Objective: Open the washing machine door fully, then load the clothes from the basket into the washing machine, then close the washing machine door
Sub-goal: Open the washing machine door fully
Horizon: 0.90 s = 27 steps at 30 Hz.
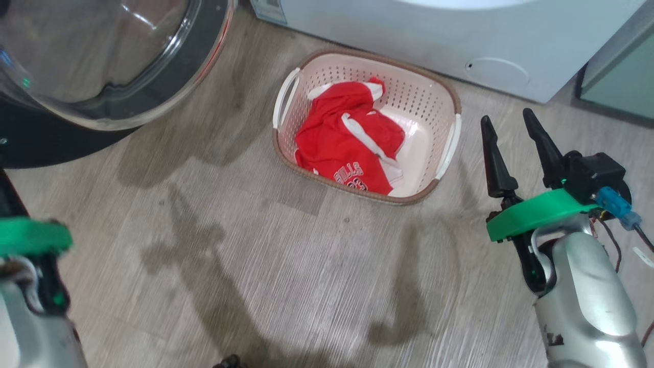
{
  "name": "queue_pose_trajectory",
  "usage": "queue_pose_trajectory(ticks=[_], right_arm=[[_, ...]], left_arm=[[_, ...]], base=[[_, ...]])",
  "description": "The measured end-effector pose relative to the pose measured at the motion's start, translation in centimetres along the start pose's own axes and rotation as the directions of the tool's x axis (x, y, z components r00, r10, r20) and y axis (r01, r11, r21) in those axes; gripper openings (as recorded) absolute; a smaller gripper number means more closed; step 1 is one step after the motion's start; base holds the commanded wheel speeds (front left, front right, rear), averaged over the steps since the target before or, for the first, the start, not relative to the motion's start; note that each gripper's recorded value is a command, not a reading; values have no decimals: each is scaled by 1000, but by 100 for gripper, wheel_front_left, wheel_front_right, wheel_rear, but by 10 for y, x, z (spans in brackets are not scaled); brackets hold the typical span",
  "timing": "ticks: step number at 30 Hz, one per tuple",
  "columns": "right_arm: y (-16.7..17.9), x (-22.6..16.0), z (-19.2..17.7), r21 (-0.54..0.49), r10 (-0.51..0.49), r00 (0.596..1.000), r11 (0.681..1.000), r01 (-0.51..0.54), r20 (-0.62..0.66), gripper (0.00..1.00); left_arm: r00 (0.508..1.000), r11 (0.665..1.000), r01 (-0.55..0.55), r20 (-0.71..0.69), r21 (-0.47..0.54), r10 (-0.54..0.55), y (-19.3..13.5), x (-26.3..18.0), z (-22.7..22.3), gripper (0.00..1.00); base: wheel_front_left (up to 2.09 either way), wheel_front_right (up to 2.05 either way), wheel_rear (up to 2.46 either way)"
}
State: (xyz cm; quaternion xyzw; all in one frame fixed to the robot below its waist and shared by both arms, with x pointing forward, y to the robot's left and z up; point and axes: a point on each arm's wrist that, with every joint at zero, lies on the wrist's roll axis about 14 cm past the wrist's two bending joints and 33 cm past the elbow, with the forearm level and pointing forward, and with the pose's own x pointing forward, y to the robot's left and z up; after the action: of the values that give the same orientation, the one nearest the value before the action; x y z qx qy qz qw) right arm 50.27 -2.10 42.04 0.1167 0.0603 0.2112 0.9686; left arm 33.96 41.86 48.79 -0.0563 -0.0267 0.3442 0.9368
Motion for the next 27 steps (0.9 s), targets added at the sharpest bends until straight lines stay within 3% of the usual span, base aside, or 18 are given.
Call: queue_pose_trajectory(ticks=[2, 3, 4, 5, 6, 7, 18, 27], right_arm=[[-1, -2, 7, -2, -5, 1000, 1000, 5, 16, 100], [-1, -3, 10, -5, -7, 1000, 1000, 7, 22, 100], [-1, -4, 13, -5, -9, 1000, 1000, 9, 29, 100], [-2, -6, 15, -5, -13, 999, 1000, 13, 33, 100], [-3, -8, 17, -5, -18, 999, 1000, 18, 37, 100], [-3, -10, 19, -7, -21, 999, 1000, 22, 41, 100], [-19, -35, 41, -21, -78, 994, 997, 80, 81, 100], [-48, -75, 60, -26, -180, 976, 982, 184, 122, 100]], left_arm=[[1000, 1000, 15, 3, 4, -15, -2, -12, 1, 0], [1000, 999, 30, 6, 10, -30, -4, -17, 2, 7], [999, 999, 49, 8, 16, -49, -8, -22, 3, 7], [998, 998, 68, 10, 16, -68, -12, -27, 4, 37], [996, 996, 85, 12, 17, -85, -16, -31, 5, 74], [995, 995, 102, 13, 18, -102, -20, -34, 6, 100], [957, 956, 291, 8, -29, -291, -84, -67, 5, 100], [866, 867, 494, -46, -61, -497, -151, -90, -5, 100]], base=[[0, 0, 0], [0, 0, 0], [0, 0, 0], [0, 0, 0], [0, 0, 0], [0, 0, 0], [0, 0, 0], [0, 0, 0]])
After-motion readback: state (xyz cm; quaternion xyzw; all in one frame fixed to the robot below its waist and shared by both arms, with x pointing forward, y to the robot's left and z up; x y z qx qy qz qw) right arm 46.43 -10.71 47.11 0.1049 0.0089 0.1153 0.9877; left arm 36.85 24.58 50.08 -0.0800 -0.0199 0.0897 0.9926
